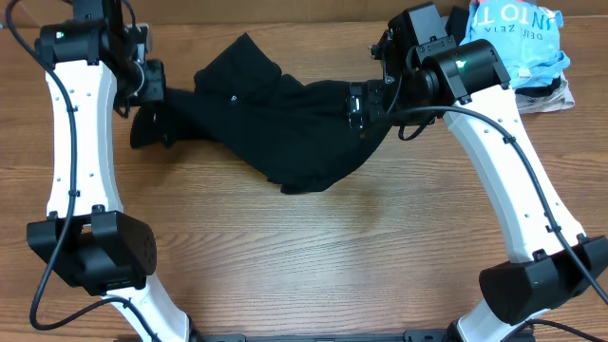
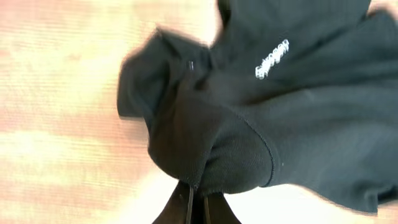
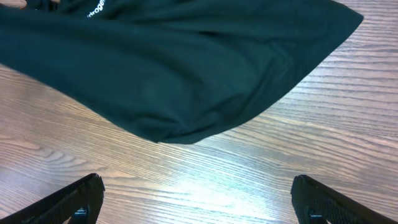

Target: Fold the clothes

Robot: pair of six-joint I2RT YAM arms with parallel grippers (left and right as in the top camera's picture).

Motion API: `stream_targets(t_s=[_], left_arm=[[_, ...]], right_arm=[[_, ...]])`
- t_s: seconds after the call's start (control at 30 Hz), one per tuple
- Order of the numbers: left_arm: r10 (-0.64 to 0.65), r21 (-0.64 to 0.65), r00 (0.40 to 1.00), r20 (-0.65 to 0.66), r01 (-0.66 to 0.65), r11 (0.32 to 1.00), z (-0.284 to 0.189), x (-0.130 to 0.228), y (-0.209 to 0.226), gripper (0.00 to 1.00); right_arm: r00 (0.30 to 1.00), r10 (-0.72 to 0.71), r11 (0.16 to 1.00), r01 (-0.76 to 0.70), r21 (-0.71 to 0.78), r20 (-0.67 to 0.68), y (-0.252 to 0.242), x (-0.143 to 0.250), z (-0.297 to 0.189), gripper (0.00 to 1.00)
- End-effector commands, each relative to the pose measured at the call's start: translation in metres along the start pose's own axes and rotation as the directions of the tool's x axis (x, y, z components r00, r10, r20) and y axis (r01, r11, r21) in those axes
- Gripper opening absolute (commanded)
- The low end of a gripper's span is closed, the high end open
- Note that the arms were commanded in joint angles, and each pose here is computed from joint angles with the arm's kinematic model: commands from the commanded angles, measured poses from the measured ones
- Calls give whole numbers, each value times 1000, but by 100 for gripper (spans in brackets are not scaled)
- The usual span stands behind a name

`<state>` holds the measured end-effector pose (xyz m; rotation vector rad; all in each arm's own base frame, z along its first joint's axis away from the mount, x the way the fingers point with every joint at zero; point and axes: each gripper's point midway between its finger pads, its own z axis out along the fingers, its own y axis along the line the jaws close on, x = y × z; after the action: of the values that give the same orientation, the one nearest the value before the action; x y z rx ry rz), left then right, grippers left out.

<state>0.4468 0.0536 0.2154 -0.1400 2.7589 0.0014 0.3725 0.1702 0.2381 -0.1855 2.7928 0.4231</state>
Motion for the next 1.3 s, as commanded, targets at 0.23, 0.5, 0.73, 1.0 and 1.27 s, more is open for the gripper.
stream_targets(t_s=[0.23,0.5,0.73,1.0,1.27], left_arm=[[7,4,998,66,-7,1000,23,-26,-10,74],[55,17,990,-128,-53,998,32,19,-15,78],[47,25,943,-331,-41,999,65,77,-14,69],[-85,-2,938,-336,90,996,128,107,-3,67],[-196,-6,951,-240,201,980,123,90,14,59]], right_arm=[[1000,4,1000,-4,12,-2,-3,0,0,100],[1000,4,1000,-4,12,-3,-3,0,0,100],[1000,3,1000,-3,12,-3,-3,0,0,100],[1000,-5,1000,5,20,-1,-4,0,0,100],[1000,-5,1000,5,27,2,-5,-1,0,100]])
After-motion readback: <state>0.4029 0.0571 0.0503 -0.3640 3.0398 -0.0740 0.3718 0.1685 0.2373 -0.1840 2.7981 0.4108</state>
